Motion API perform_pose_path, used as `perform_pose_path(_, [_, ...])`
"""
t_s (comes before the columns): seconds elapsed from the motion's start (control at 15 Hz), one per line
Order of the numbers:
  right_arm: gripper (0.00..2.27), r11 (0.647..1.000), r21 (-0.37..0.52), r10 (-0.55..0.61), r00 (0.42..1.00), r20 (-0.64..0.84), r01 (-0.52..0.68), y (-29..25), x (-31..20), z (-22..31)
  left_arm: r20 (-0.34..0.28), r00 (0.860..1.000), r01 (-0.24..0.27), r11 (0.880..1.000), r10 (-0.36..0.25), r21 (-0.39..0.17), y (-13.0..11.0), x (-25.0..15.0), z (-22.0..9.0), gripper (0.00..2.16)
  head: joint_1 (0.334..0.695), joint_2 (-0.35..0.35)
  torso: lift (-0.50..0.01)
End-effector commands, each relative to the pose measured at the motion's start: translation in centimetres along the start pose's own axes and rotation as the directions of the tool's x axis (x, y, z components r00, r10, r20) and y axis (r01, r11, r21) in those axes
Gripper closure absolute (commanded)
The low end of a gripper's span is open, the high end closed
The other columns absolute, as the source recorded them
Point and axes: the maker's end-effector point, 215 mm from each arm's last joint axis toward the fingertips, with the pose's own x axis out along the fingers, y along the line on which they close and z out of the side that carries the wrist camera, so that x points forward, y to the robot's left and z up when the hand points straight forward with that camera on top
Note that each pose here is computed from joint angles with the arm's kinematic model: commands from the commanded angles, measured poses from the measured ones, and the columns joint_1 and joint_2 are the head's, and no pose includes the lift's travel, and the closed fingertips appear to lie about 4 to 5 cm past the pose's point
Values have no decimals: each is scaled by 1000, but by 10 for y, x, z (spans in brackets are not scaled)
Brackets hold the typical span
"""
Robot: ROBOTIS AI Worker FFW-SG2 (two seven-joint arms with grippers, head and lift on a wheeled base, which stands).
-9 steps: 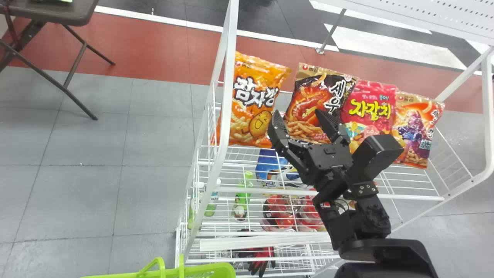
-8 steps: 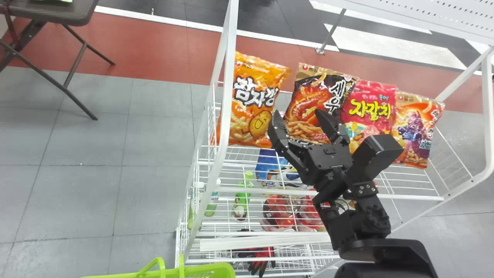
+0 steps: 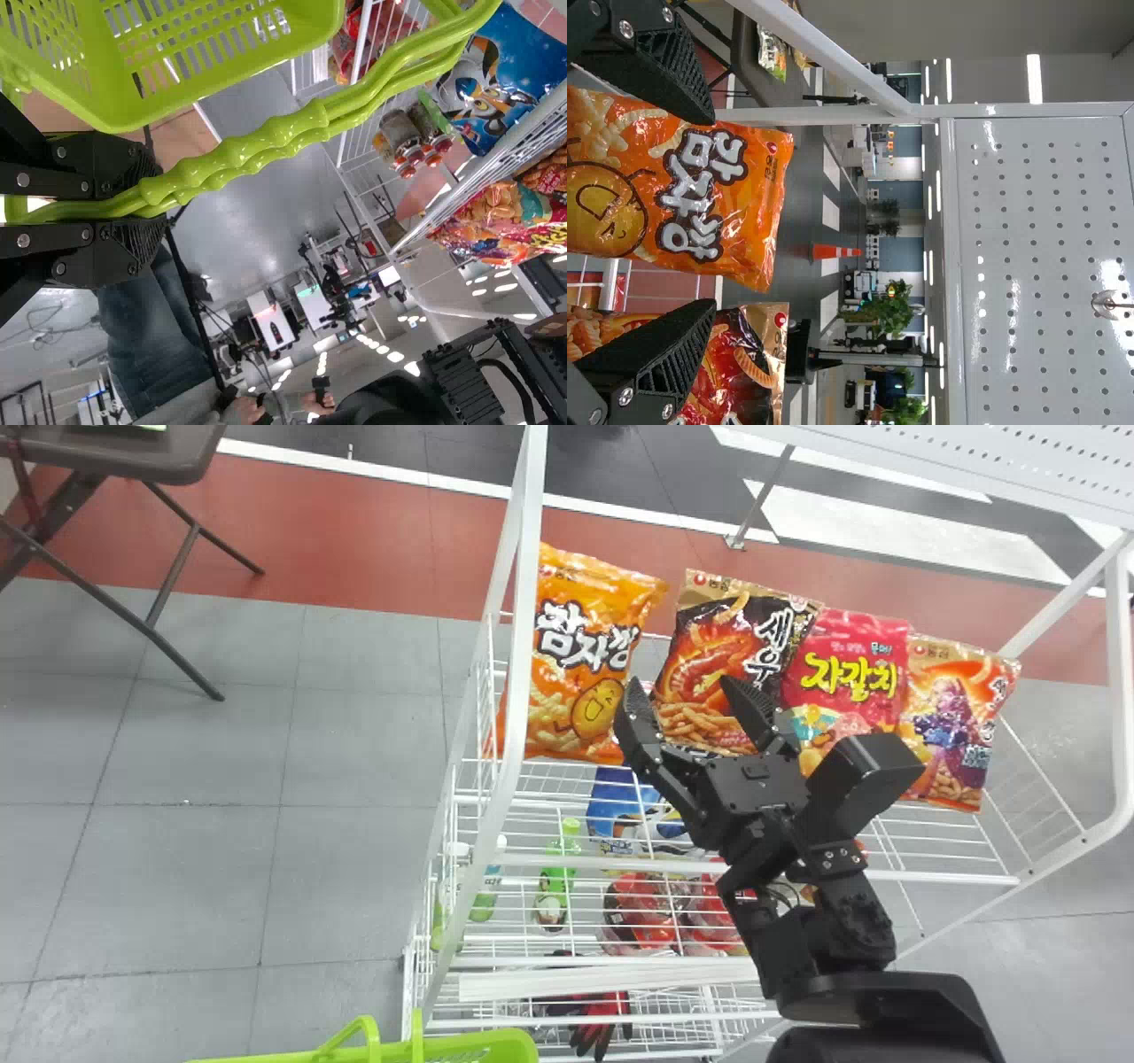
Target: Hold basket handle with left hand then pick Gamjakkang with right hand and place into basket
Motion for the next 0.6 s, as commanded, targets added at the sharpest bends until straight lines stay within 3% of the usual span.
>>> perform_pose_path(0.0, [76, 1000, 2, -1, 1000, -10, 1, -1, 2, -5, -1, 1000, 0, 1000, 0, -2, 0, 0, 0, 2148, 695, -350, -18])
perform_pose_path(0.53, [76, 1000, 1, 3, 998, -57, -3, 7, 43, -41, -7, 1000, -4, 1000, 4, -21, 4, 0, -4, 2148, 695, -350, -18])
